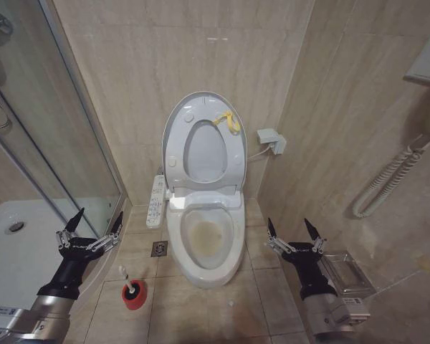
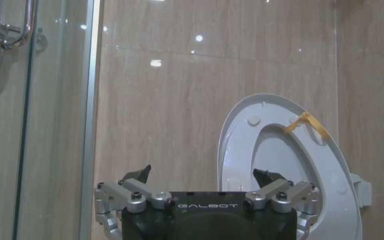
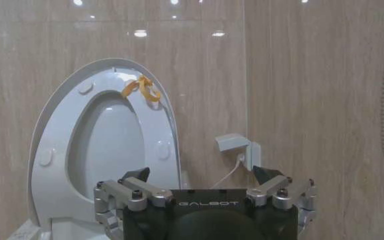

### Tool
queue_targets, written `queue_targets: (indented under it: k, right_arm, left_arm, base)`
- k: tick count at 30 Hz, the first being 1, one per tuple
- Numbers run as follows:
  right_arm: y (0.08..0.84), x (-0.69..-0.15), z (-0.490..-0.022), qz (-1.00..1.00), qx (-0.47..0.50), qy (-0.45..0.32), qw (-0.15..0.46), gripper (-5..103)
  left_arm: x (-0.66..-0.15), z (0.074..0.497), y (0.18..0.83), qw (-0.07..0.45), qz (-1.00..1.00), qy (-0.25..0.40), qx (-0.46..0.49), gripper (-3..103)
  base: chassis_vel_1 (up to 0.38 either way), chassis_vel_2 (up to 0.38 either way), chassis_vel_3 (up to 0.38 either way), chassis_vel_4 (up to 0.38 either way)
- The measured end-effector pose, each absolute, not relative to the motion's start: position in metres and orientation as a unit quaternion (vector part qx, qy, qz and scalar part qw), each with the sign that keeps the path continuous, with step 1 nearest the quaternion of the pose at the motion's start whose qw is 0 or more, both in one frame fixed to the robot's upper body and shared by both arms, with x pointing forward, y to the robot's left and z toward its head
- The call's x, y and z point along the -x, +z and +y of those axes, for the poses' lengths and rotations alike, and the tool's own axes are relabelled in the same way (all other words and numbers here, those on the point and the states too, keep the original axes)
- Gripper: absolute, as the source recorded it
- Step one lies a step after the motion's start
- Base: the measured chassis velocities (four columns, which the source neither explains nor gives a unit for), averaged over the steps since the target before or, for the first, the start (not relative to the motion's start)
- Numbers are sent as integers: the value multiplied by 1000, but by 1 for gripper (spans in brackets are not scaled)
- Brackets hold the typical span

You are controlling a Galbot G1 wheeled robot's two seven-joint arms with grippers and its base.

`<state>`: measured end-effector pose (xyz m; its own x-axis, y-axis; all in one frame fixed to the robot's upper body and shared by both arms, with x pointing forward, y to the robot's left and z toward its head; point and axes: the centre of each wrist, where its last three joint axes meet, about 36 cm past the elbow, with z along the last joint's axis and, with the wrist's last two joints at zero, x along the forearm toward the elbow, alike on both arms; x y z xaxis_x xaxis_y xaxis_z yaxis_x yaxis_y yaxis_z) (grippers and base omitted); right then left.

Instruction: Open the toilet lid, clean the toilet bowl with a toilet brush, close the toilet lid, and flush.

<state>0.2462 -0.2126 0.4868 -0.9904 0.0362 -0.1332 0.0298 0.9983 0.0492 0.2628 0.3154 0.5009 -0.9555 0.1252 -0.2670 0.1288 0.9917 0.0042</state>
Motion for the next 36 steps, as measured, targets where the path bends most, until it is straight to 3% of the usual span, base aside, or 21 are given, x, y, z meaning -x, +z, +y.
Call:
queue_targets:
  k: [29, 36]
  right_arm:
    - [486, -248, -213, 997, -16, 23, 68, 100]
    - [465, -292, -220, 997, -6, 4, 71, 100]
  left_arm:
    - [-263, 316, 500, 135, 989, -7, -63, 100]
    - [-263, 316, 500, 135, 989, -7, -63, 100]
  base:
    - [0, 0, 0, 0]
    - [0, 0, 0, 0]
